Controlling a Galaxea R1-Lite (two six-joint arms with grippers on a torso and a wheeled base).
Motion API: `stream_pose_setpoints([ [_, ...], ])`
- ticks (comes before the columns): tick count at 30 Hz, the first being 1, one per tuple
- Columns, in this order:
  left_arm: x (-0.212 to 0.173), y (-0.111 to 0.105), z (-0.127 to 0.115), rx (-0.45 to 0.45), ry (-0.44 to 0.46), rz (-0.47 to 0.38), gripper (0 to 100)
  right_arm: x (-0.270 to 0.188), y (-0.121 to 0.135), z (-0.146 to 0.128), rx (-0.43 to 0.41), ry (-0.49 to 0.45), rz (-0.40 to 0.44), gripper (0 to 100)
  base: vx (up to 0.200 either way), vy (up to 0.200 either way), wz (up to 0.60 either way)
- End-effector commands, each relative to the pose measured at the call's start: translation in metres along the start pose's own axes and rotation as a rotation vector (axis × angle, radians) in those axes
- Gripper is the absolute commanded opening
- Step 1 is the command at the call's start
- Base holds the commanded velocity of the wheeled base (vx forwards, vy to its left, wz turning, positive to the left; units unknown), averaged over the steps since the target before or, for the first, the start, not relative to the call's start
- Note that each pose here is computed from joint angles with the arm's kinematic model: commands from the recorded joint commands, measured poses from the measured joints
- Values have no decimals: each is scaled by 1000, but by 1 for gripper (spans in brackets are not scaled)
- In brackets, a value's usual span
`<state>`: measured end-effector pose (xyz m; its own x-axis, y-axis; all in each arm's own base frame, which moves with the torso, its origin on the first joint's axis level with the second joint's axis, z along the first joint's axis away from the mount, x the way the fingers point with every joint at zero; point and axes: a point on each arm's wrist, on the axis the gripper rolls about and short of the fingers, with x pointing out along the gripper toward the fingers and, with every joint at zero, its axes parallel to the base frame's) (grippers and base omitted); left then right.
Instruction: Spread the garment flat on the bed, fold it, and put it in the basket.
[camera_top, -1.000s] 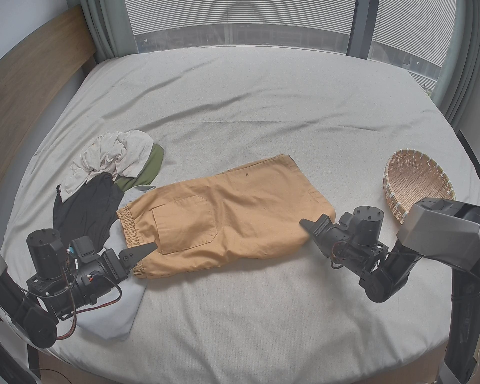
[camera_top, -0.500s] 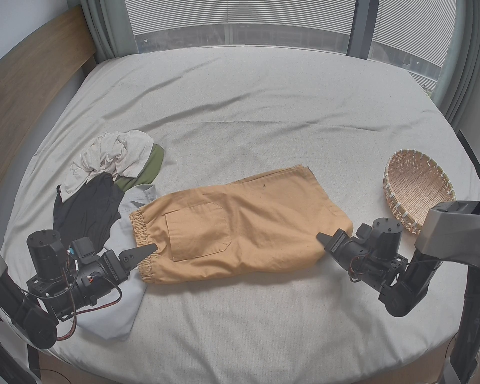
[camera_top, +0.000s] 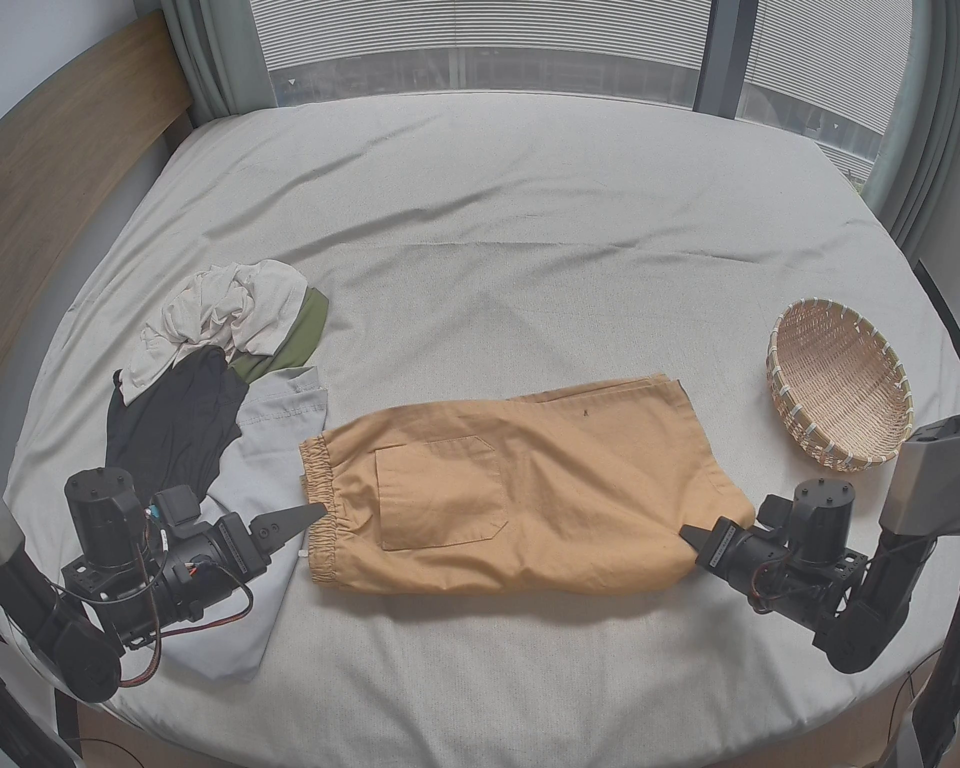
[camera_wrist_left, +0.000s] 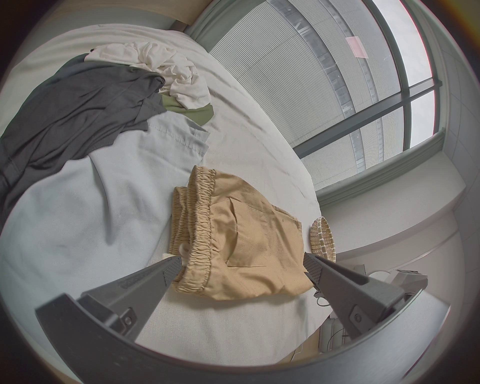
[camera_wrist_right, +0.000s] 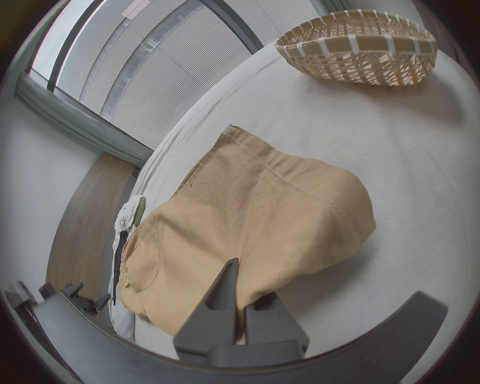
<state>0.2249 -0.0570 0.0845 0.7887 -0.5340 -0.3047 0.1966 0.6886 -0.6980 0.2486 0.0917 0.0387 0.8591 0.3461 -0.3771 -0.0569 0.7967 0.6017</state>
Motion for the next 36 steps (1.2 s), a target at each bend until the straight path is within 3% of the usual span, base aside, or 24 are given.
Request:
stream_pose_setpoints([
  [1, 9, 9, -7, -15, 44, 31, 100, -22, -2, -1, -30, -14, 8, 0, 0, 0, 0],
  [7, 14, 12, -9, -4, 55, 38, 100, -24, -6, -9, -28, 12, -2, 0, 0, 0, 0],
  [8, 14, 13, -10, -4, 58, 40, 100, -23, -6, -10, -25, 15, -1, 100, 0, 0, 0],
  [18, 32, 25, -20, -1, 75, 61, 100, -51, -3, -19, -41, 59, -3, 100, 0, 0, 0],
  [24, 49, 36, -31, 18, 34, 105, 100, -70, 13, -2, -49, -34, 82, 100, 0, 0, 0],
  [36, 74, 43, -36, 26, 25, 84, 100, -80, 19, 4, -50, -68, 115, 100, 0, 0, 0],
])
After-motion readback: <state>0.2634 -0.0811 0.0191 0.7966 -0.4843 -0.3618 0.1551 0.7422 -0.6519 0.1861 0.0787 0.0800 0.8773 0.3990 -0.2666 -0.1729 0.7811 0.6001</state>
